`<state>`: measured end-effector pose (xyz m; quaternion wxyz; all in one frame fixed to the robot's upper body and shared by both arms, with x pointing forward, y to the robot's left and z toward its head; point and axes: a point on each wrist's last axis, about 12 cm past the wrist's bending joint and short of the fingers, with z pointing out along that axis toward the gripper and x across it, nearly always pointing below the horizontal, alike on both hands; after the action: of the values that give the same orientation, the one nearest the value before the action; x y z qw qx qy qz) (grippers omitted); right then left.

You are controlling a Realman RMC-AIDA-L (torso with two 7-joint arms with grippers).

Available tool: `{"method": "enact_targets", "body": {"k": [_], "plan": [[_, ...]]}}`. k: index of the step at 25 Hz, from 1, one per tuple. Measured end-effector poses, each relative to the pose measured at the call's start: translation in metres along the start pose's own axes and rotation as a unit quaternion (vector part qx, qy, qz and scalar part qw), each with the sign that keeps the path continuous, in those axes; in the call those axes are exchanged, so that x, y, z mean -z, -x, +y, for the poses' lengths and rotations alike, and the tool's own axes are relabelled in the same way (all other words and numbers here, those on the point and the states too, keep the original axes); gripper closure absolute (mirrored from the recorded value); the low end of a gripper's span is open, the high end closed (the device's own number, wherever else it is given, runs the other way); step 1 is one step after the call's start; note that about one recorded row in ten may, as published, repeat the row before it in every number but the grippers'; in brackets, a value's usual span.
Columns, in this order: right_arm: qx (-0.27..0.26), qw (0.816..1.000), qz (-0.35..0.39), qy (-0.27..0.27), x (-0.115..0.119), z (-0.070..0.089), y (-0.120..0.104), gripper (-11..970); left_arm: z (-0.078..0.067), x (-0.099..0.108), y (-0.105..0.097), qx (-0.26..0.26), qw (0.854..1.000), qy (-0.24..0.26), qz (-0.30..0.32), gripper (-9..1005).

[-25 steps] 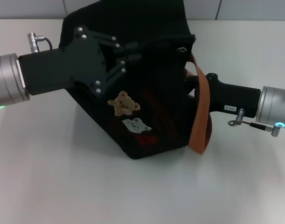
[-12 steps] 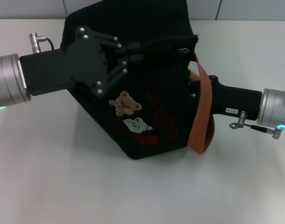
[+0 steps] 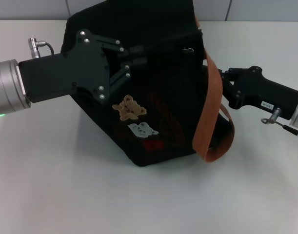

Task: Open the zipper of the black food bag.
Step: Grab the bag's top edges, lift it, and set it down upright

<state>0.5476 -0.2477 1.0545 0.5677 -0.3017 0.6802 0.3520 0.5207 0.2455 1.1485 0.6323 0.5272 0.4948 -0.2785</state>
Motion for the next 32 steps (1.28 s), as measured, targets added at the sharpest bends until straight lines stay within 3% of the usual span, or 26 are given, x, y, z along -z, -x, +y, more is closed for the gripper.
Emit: {"method": "enact_targets", "body": {"k": [8,16,21,26,32], "plan": [[0.080,0.997,-0.015,-0.003,0.011,0.010,-0.010,936,0.001,0.000,-0.003,0.011,1.000,0.008,-0.005,894],[0.201,0.979,-0.008,-0.017,0.006,0.023,-0.028,746,0.002,-0.003,-0.002,0.022,1.000,0.012,-0.019,894],[0.263,0.964,-0.011,-0.040,0.001,0.028,-0.034,514,0.004,-0.007,-0.004,0.032,0.999,0.011,-0.024,894],[0.332,0.942,-0.016,-0.048,-0.002,0.038,-0.039,407,0.007,-0.011,-0.006,0.040,0.999,0.011,-0.030,894],[0.363,0.930,-0.022,-0.055,-0.008,0.042,-0.039,408,0.008,-0.015,-0.005,0.039,0.999,0.008,-0.032,894]]}}
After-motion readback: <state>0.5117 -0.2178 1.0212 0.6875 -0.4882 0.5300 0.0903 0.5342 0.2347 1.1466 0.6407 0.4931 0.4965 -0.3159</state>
